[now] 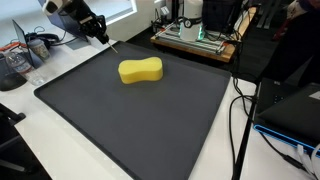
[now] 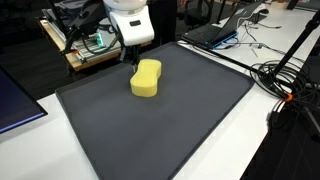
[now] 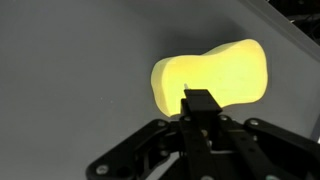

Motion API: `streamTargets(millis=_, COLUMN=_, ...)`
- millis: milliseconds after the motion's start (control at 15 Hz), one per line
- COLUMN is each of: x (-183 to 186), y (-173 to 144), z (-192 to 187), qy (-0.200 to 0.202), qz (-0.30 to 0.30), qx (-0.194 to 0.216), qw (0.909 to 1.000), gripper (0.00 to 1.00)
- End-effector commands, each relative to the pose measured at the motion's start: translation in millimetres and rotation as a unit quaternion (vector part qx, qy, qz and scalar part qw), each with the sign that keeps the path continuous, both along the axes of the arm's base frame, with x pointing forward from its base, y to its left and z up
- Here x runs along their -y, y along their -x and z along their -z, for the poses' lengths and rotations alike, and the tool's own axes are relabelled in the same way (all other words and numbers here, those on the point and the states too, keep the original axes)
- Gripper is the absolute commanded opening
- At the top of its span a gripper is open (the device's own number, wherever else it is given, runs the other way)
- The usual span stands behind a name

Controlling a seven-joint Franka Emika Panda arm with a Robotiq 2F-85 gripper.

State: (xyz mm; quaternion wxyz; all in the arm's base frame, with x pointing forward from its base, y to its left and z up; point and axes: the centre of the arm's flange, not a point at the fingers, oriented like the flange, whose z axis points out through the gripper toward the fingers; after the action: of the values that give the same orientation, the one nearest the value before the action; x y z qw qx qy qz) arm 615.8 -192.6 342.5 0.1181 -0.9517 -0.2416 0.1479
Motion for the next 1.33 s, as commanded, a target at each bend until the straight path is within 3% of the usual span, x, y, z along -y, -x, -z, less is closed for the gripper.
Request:
streamTargets(millis=0, x=10.1, y=-21.6, z=-3.0, qy=-0.047, qz=-0.040, qx=0.020, qw=0.9979, gripper=0.03)
streamTargets(millis=333, x=16.5, y=-50.5, z=-1.4, qy=-0.064, qz=-0.084, qx=0.045, qw=0.9934, gripper=0.03)
streamTargets(millis=667, x=-5.0, y=-77.8, z=26.4, qy=-0.063, qz=-0.109, qx=0.024, qw=0.9918, gripper=0.03)
streamTargets(millis=800, x=-22.4, y=-77.4, z=38.7, qy=-0.069, qz=-0.098, qx=0.018, qw=0.9926, gripper=0.03)
streamTargets(millis=1267, x=-103.6, y=-43.5, z=60.7, qy=-0.021, qz=-0.103, qx=0.040, qw=0.9937, gripper=0.03)
